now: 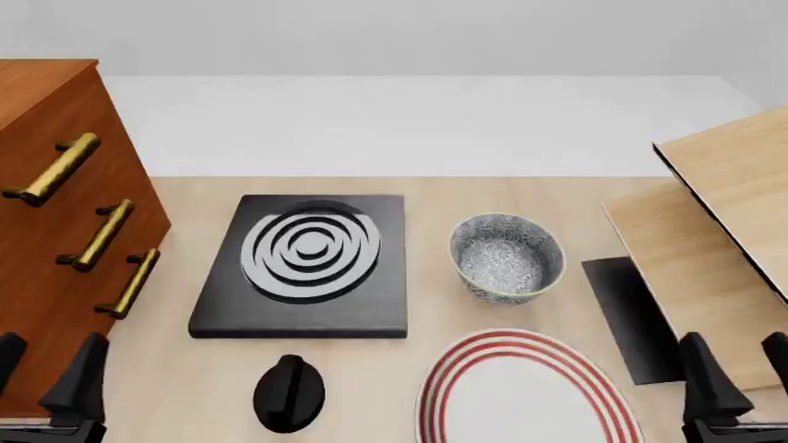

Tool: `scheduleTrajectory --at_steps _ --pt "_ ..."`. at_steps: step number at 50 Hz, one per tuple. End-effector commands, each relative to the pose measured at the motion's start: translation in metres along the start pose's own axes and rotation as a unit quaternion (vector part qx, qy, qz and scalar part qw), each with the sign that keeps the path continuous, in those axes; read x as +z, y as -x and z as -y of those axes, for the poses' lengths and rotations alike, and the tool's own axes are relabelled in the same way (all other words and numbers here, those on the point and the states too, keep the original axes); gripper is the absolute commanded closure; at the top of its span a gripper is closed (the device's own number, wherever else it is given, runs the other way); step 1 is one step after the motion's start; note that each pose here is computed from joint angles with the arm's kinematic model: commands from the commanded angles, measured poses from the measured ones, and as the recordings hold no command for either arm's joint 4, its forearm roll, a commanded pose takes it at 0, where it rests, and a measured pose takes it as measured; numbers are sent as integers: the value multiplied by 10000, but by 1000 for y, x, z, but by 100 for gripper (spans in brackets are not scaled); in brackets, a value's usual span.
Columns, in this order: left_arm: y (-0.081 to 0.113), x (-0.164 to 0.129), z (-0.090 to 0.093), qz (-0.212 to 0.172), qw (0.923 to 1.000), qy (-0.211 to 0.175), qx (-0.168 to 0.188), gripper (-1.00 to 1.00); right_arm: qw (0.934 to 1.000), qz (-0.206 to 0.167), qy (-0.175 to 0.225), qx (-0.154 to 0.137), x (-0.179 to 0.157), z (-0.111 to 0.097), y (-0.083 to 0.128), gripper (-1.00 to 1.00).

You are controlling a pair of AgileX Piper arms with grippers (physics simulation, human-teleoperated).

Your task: Pick up the cream cheese and put it in the bowl.

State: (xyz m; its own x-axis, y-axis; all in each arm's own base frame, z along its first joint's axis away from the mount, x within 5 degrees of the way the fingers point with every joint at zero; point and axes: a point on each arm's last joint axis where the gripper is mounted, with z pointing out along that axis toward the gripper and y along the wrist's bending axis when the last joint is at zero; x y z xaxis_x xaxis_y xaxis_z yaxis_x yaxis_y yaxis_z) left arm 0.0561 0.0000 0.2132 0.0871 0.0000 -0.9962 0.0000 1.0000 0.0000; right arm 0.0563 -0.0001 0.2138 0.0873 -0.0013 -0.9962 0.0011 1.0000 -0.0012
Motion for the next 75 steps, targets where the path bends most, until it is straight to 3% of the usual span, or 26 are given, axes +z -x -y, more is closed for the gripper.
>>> scheduleTrajectory --at_steps 1,13,19,28,36,46,51,54,56,58,63,66,68,70,71,75 --pt "0 0 0 0 10000 0 0 -100 10000 27 -22 -64 0 0 2 -100" --pt "0 0 0 0 10000 0 0 -100 10000 -20 23 -93 0 0 0 -100" --pt "0 0 0 0 10000 0 0 -100 9997 64 142 -163 -1 -2 10 -100" --pt "0 0 0 0 10000 0 0 -100 9945 193 847 -581 -6 -8 34 -100" --pt "0 0 0 0 10000 0 0 -100 9838 154 1592 -813 -13 -13 53 -100" --pt "0 0 0 0 10000 0 0 -100 9568 29 2642 -1218 -12 -23 61 -100" --pt "0 0 0 0 10000 0 0 -100 9381 -110 3156 -1423 1 -38 59 -100" --pt "0 0 0 0 10000 0 0 -100 9299 -190 3404 -1376 5 -46 61 -100" --pt "0 0 0 0 10000 0 0 -100 9205 -249 3627 -1431 10 -54 61 -100" --pt "0 0 0 0 10000 0 0 -100 9169 -292 3723 -1409 12 -58 63 -100" --pt "0 0 0 0 10000 0 0 -100 8957 -423 4156 -1522 20 -78 61 -100" --pt "0 0 0 0 10000 0 0 -100 8909 -448 4245 -1551 22 -83 60 -100" --pt "0 0 0 0 10000 0 0 -100 8789 -507 4458 -1619 24 -94 59 -100" --pt "0 0 0 0 10000 0 0 -100 8723 -562 4597 -1567 25 -101 61 -100" --pt "0 0 0 0 10000 0 0 -100 8723 -562 4597 -1567 25 -101 61 -100" --pt "0 0 0 0 10000 0 0 -100 8572 -559 4839 -1671 26 -114 61 -100"
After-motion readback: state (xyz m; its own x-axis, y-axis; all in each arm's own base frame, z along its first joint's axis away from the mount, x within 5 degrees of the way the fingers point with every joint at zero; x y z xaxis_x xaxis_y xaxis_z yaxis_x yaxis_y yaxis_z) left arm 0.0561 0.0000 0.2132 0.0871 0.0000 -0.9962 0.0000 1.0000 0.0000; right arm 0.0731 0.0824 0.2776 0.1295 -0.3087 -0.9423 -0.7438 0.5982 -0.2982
